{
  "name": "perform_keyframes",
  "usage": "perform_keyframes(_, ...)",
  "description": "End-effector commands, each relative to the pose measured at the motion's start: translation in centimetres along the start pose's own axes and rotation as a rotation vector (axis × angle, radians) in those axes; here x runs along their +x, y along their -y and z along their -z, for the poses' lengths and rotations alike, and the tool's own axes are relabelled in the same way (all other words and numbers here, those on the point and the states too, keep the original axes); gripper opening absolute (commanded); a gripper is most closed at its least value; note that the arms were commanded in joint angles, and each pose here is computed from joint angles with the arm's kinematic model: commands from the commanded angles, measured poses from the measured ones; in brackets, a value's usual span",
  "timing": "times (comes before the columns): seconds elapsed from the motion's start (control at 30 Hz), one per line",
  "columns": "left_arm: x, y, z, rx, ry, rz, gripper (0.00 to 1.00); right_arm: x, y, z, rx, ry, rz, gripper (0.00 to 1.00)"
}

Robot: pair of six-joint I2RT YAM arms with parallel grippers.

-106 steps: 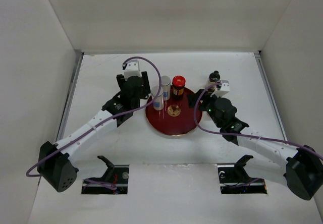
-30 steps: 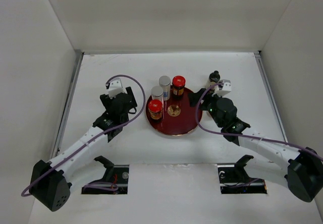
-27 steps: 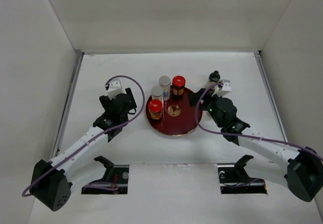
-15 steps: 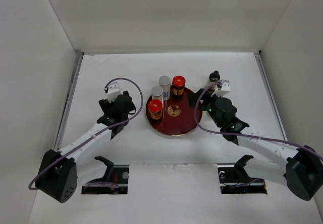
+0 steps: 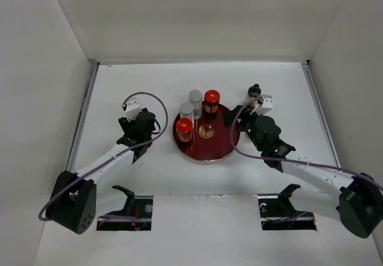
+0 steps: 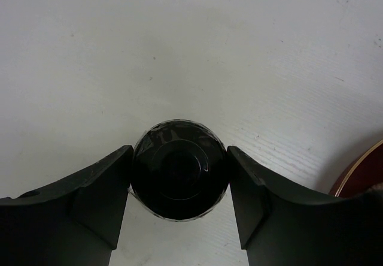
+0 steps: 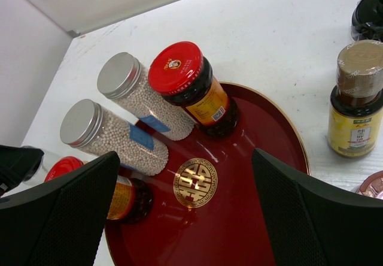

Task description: Organize the condiment bottles

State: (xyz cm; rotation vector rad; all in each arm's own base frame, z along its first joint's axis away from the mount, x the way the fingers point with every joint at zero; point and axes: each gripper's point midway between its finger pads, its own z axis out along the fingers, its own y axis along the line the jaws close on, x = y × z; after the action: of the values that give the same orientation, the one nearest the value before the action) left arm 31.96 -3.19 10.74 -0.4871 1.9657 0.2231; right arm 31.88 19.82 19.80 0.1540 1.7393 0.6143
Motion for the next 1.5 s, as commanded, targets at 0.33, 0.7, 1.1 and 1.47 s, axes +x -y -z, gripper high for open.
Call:
perform_keyframes(0.33,-10.9,4.2,8.4,0.198,0.262,0.136,0.41,-2.1,-1.3,-0.3,-0.035,0.065,-0.015,0.95)
perform_keyframes(0.7,-16.1,16.4,19.1,0.61,0.333,0.141,0.41,-3.8,-0.4,1.1,-0.009,0.139,-0.051,0.92)
perform_keyframes(1.1,-8.6,27.9,17.3,0.75,0.218,-0.005,0.41,-7.1,4.5,3.5,0.165,0.292,-0.136,0.6)
perform_keyframes(1.47,-1.0,31.2,10.2,0.674,0.14,-0.115,0.43,-7.5,4.8,3.8,0.166,0.307,-0.142,0.65)
